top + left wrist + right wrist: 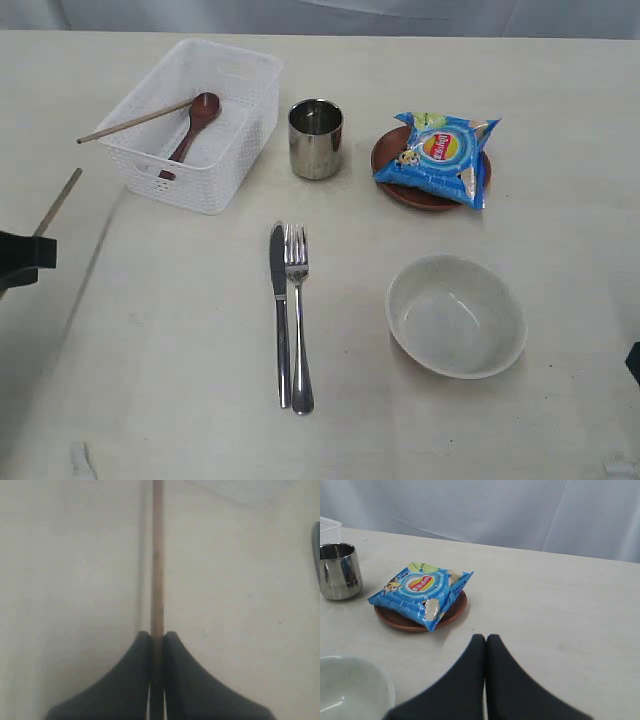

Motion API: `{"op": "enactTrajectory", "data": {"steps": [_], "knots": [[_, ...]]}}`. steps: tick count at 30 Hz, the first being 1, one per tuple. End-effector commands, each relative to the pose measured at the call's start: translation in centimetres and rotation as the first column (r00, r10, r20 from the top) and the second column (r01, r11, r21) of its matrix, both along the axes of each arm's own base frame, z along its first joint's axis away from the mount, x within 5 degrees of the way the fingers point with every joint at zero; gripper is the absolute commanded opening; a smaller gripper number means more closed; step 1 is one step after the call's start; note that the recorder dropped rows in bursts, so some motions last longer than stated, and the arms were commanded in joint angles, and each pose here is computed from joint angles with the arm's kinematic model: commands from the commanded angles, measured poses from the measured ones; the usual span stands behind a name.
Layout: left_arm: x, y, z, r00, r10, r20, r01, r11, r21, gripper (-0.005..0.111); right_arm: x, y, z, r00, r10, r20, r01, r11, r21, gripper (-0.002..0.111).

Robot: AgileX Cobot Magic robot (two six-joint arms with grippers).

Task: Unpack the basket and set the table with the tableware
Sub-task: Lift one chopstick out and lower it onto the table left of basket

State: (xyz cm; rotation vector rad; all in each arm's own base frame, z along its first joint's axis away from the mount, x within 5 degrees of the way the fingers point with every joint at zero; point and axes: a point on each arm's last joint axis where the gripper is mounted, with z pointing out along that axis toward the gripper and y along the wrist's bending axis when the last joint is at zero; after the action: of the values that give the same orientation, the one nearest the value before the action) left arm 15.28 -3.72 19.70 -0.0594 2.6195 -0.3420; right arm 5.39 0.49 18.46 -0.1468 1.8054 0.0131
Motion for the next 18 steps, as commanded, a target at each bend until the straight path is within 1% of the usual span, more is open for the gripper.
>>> {"op": "enactTrajectory", "data": {"steps": [1, 4, 10, 15, 18], "knots": [[0.5, -0.1, -1.3, 0.998, 0.043, -0.056, -0.044, 0.999, -0.017, 0.0, 0.0, 0.0, 0.0, 1.0, -0.006, 0.006, 0.006, 1.0, -0.004, 0.0], [1.2, -0.3, -2.7, 0.991, 0.047, -0.128, -0.05, 0.999, -0.021, 0.0, 0.0, 0.0, 0.0, 1.0, -0.006, 0.006, 0.006, 1.0, -0.004, 0.0], [2.7, -0.5, -5.3, 0.975, 0.064, -0.215, -0.067, 0.998, -0.005, 0.0, 0.0, 0.0, 0.0, 1.0, -0.006, 0.006, 0.006, 1.0, -0.004, 0.0], [4.0, -0.8, -5.6, 0.966, 0.059, -0.254, -0.062, 0.998, -0.005, 0.0, 0.0, 0.0, 0.0, 1.0, -0.006, 0.006, 0.006, 1.0, -0.004, 0.0], [4.4, -0.9, -5.4, 0.966, 0.051, -0.254, -0.055, 0.998, -0.007, 0.0, 0.0, 0.0, 0.0, 1.0, -0.006, 0.006, 0.006, 1.0, -0.004, 0.0]]}}
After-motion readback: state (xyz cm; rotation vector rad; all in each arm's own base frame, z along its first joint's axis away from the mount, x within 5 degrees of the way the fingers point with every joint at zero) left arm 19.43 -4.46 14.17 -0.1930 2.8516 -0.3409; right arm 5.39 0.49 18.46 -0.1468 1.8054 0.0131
